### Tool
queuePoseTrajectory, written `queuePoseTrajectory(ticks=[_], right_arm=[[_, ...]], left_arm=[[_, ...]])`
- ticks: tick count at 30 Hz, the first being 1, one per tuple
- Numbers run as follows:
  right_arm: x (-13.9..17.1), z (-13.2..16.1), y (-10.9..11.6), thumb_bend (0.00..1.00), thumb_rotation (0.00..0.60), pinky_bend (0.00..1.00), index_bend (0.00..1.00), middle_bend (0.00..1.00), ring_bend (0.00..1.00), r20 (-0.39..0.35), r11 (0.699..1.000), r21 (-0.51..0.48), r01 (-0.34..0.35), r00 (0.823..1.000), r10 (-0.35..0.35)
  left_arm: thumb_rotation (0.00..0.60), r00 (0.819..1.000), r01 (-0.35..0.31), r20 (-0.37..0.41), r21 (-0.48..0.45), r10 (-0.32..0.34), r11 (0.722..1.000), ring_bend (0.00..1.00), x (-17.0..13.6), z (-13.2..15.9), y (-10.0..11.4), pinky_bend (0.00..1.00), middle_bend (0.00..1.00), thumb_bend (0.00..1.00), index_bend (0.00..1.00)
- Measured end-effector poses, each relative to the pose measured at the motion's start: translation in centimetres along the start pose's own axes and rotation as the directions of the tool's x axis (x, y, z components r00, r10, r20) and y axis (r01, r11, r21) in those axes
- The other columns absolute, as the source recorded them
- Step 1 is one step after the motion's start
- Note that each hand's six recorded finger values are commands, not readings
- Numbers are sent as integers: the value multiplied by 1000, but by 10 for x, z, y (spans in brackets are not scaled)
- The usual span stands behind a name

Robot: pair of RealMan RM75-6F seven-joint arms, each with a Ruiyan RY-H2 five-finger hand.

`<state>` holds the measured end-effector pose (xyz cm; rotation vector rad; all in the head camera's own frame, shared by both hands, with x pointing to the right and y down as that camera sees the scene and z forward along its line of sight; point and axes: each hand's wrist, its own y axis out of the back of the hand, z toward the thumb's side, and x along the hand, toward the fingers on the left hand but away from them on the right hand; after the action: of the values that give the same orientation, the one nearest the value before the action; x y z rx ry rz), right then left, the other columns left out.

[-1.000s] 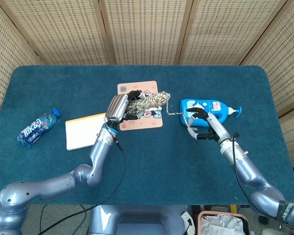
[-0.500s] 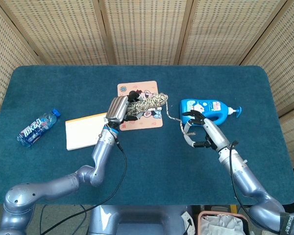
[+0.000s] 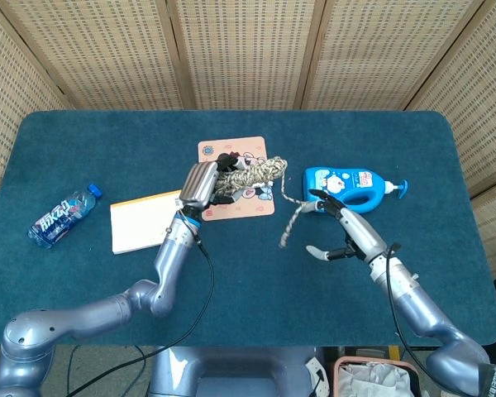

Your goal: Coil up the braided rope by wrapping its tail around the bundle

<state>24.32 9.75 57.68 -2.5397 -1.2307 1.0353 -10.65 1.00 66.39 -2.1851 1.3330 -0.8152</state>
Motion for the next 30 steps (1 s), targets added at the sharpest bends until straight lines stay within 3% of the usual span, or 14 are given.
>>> queuePoseTrajectory(ticks=[11, 15, 18, 23, 26, 30], right_arm=[[42, -31, 21, 176, 600, 0, 83, 0, 0, 57, 995, 71, 63, 996, -67], [56, -48, 30, 167, 600, 0, 84, 0, 0, 73, 986, 145, 77, 993, -88], [65, -63, 39, 146, 600, 0, 84, 0, 0, 61, 958, 272, 93, 992, -114], [86, -92, 62, 125, 600, 0, 84, 0, 0, 21, 851, 500, 160, 980, -196], [103, -112, 69, 96, 600, 0, 83, 0, 0, 11, 793, 575, 200, 968, -252], [127, -136, 65, 91, 600, 0, 84, 0, 0, 22, 762, 603, 235, 950, -311]], left_arm=[[600, 998, -12, 67, -5, 12, 1000, 506, -7, 26, 15, 601, 579, 555, 711], [600, 996, -23, 86, 6, 23, 1000, 506, -11, 33, 24, 601, 579, 555, 711], [600, 995, -32, 97, 15, 30, 999, 506, -14, 36, 31, 601, 579, 556, 711], [600, 992, -45, 120, 45, 39, 998, 506, -19, 42, 42, 601, 579, 555, 711], [600, 989, -53, 145, 77, 41, 996, 506, -23, 45, 50, 602, 579, 555, 711], [600, 985, -61, 167, 101, 44, 993, 506, -30, 51, 56, 601, 579, 556, 711]])
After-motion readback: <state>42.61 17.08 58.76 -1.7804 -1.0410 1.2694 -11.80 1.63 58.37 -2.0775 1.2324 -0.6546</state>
